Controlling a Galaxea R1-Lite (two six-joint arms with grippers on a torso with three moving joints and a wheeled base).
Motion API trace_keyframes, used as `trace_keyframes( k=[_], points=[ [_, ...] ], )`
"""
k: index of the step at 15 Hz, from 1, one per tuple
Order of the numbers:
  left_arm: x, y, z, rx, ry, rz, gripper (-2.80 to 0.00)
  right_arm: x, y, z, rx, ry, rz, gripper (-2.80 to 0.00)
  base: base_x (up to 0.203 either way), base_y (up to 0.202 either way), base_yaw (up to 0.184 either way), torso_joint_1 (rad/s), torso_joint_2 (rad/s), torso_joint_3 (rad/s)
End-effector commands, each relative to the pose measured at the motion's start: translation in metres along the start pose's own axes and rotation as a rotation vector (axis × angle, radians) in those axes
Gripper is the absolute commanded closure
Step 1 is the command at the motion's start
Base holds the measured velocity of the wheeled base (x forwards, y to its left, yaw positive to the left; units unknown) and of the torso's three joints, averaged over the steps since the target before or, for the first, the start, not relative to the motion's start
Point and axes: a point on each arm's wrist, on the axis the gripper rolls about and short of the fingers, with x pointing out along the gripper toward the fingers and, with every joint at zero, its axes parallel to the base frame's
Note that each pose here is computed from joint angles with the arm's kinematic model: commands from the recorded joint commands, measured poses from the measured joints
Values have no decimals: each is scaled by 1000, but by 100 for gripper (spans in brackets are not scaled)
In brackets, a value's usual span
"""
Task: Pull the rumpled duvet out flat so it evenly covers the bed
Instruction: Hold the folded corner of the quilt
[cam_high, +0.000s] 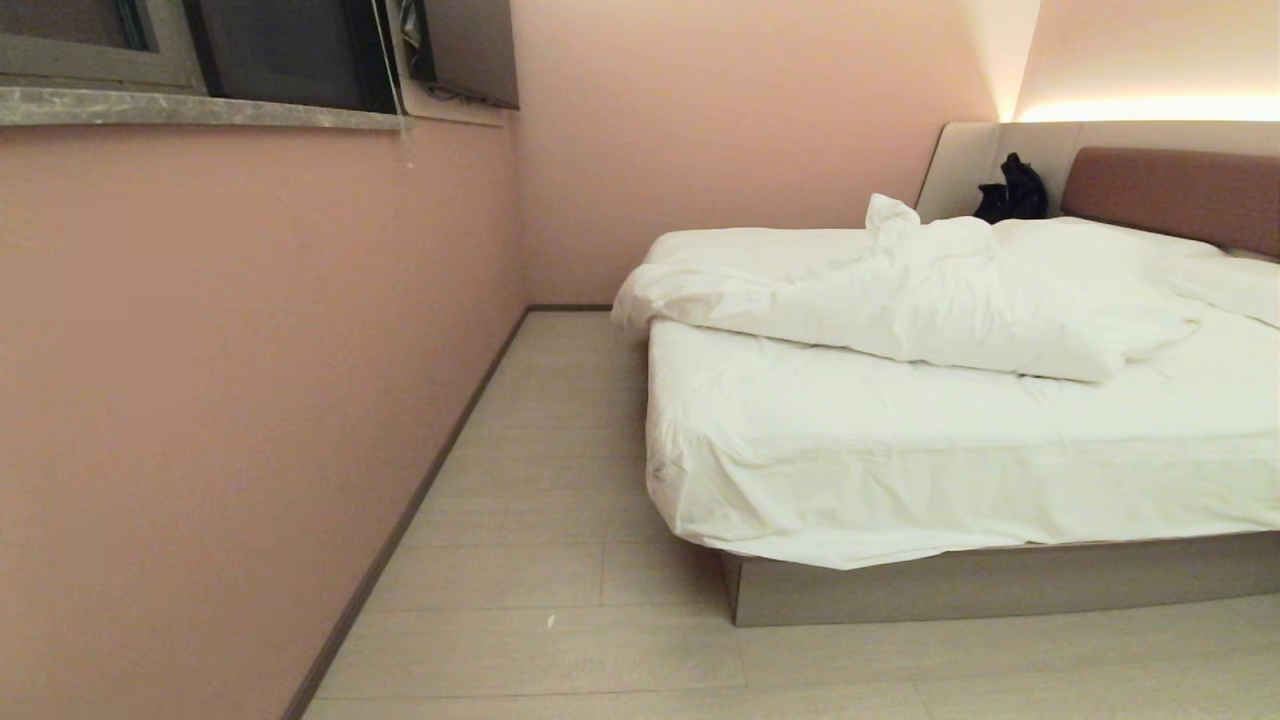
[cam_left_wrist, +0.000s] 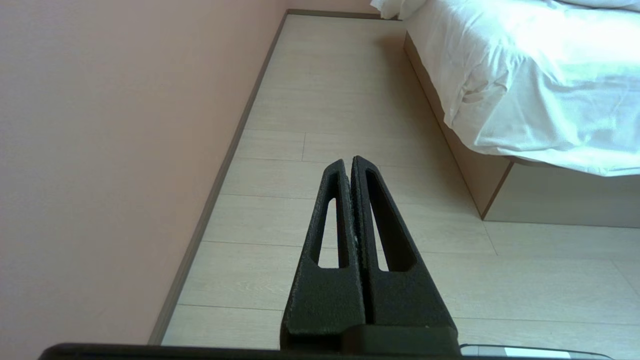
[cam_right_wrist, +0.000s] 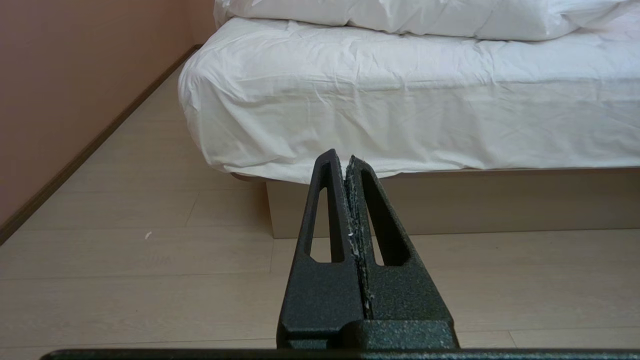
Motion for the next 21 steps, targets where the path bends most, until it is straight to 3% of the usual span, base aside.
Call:
trace_keyframes(
  k=[1,21],
  points=[
    [0,0,0,-1,1,1,0,0,0,0,-1,1,0,0,0,0,0,0,0,0],
    [0,0,0,0,1,1,0,0,0,0,-1,2,0,0,4,0,0,0,0,0]
  ],
)
